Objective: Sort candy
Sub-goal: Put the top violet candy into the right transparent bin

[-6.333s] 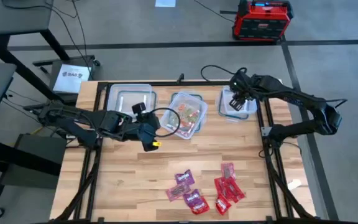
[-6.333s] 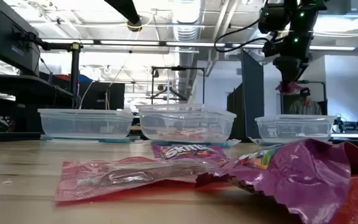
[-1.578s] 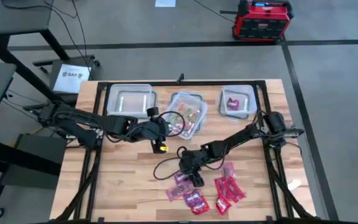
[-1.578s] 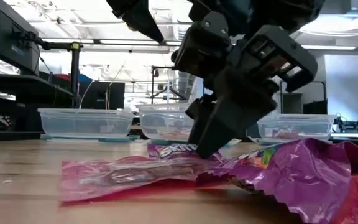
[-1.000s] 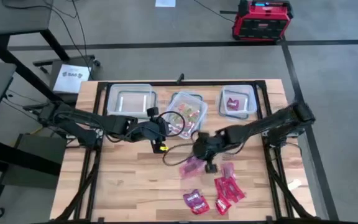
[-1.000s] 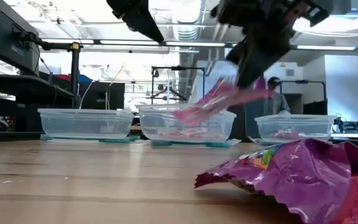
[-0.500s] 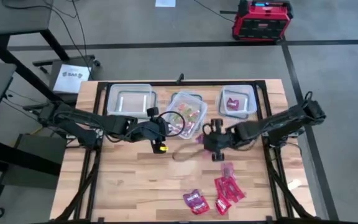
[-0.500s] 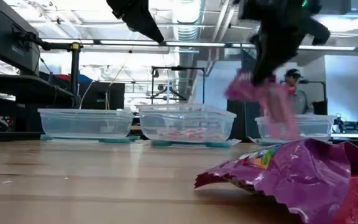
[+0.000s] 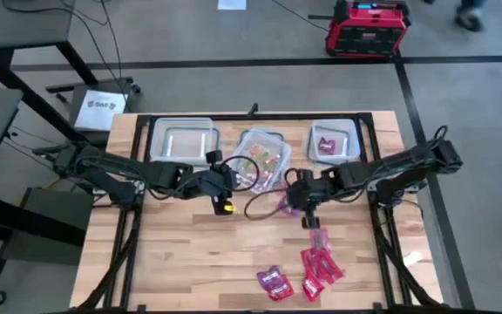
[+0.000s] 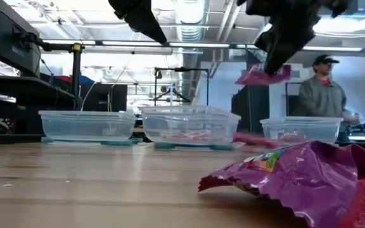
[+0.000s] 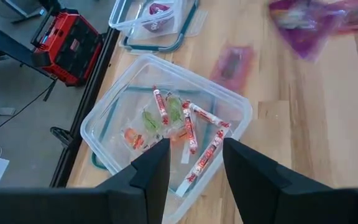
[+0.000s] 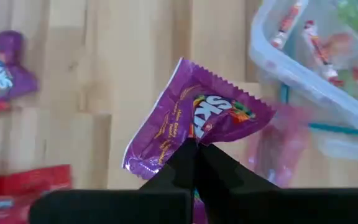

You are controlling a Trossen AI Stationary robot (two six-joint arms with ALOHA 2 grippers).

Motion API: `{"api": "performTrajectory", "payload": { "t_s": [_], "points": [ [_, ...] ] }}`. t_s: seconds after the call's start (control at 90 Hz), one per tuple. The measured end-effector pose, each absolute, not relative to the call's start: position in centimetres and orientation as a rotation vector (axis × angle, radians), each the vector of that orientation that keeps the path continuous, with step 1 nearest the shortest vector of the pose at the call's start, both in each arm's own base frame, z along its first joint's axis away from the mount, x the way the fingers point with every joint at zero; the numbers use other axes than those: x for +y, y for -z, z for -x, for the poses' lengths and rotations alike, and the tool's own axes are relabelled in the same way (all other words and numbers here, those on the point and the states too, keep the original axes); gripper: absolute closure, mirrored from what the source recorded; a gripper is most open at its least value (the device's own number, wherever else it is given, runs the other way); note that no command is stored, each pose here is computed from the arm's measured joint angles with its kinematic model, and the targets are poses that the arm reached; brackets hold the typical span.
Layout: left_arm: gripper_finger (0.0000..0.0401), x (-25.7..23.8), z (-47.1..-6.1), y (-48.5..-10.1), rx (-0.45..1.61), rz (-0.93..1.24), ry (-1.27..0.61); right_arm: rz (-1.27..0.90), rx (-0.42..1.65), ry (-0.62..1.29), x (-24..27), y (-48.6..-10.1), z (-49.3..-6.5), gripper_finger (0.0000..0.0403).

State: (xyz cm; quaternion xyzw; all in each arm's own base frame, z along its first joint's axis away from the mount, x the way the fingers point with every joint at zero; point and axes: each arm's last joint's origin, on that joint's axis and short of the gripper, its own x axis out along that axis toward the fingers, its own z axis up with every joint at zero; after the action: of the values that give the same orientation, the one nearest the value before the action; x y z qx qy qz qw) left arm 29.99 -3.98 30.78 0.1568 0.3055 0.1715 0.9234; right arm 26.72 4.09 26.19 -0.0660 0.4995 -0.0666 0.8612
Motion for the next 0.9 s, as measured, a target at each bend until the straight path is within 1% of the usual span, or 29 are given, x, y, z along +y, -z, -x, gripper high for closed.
{"api": "performTrajectory", "payload": {
  "t_s": [0.044,0.089,0.2,0.289,0.5,0.644,0.756,0.833,0.9],
  "points": [
    [0.0268,-4.0,-30.0,-30.8,0.627,-0.322,-0.352,0.221,1.047,0.274,3.8,-26.5,-26.1,0.0402],
    [0.0268,-4.0,-30.0,-30.8,0.627,-0.320,-0.352,0.280,1.048,0.365,3.6,-26.7,-25.5,0.0402],
    [0.0268,-4.0,-30.0,-30.8,0.627,-0.321,-0.352,0.340,1.068,0.466,2.9,-27.1,-24.6,0.0403],
    [0.0268,-4.0,-30.0,-30.8,0.627,-0.322,-0.352,0.360,1.103,0.604,1.5,-27.3,-23.7,0.0403],
    [0.0268,-4.0,-30.0,-30.8,0.626,-0.320,-0.352,0.228,1.263,0.896,-3.6,-27.0,-21.8,0.0403],
    [0.0268,-4.0,-30.0,-30.8,0.625,-0.309,-0.356,0.107,1.323,1.064,-7.9,-27.0,-20.4,0.0400],
    [0.0268,-4.1,-30.0,-30.8,0.627,-0.308,-0.354,-0.022,1.385,1.092,-10.8,-26.8,-19.1,0.0376],
    [0.0268,-4.1,-29.9,-30.6,0.641,-0.314,-0.351,-0.099,1.383,1.077,-12.2,-26.8,-18.6,0.0344],
    [0.0268,-4.1,-29.8,-30.5,0.656,-0.319,-0.350,-0.118,1.368,1.071,-12.7,-26.8,-18.6,0.0313]
  ]
}}
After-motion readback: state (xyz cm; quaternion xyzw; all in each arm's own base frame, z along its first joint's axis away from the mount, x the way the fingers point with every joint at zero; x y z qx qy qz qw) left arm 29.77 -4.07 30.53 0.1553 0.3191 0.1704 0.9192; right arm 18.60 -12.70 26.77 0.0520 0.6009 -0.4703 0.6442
